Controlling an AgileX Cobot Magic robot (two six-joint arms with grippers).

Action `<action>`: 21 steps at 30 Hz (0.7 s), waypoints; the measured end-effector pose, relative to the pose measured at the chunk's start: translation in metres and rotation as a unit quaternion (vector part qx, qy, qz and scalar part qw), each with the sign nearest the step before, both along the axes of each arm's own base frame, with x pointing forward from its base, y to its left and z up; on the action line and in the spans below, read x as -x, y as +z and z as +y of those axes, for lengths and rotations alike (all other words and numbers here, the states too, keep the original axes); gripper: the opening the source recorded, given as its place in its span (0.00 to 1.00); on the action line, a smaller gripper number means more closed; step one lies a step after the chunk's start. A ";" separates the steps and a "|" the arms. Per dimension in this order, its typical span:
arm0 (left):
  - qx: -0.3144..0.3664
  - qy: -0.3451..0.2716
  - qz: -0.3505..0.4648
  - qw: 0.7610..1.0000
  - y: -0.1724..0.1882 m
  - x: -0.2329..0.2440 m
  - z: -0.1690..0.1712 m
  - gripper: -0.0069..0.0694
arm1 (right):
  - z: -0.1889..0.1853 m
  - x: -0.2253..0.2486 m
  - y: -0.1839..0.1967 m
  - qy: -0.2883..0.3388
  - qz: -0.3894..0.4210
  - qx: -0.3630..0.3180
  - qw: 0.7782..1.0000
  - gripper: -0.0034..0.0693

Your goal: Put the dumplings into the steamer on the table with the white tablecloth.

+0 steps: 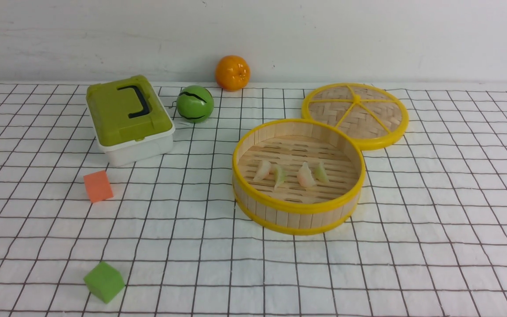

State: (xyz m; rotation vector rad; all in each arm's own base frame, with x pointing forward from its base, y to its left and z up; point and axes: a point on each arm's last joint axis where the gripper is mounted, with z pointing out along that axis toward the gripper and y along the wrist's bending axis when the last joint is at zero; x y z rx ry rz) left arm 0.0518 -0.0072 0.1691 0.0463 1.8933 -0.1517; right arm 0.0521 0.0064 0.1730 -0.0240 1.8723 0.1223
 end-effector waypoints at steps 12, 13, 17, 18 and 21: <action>0.000 0.000 0.000 1.000 0.000 0.000 0.000 0.07 | 0.000 0.000 0.000 0.000 0.000 0.000 1.000 0.17; 0.000 0.000 0.000 1.000 0.000 0.000 0.000 0.07 | 0.000 0.000 0.000 0.000 0.000 0.000 1.000 0.17; 0.000 0.000 0.000 1.000 0.000 0.000 0.000 0.07 | 0.000 0.000 0.000 0.000 0.000 0.000 1.000 0.18; 0.000 0.000 0.000 1.000 0.000 0.000 0.000 0.07 | 0.000 0.000 0.000 0.000 0.000 0.000 1.000 0.18; 0.000 0.000 0.000 1.000 0.000 0.000 0.000 0.07 | 0.000 0.000 0.000 0.000 0.000 0.000 1.000 0.19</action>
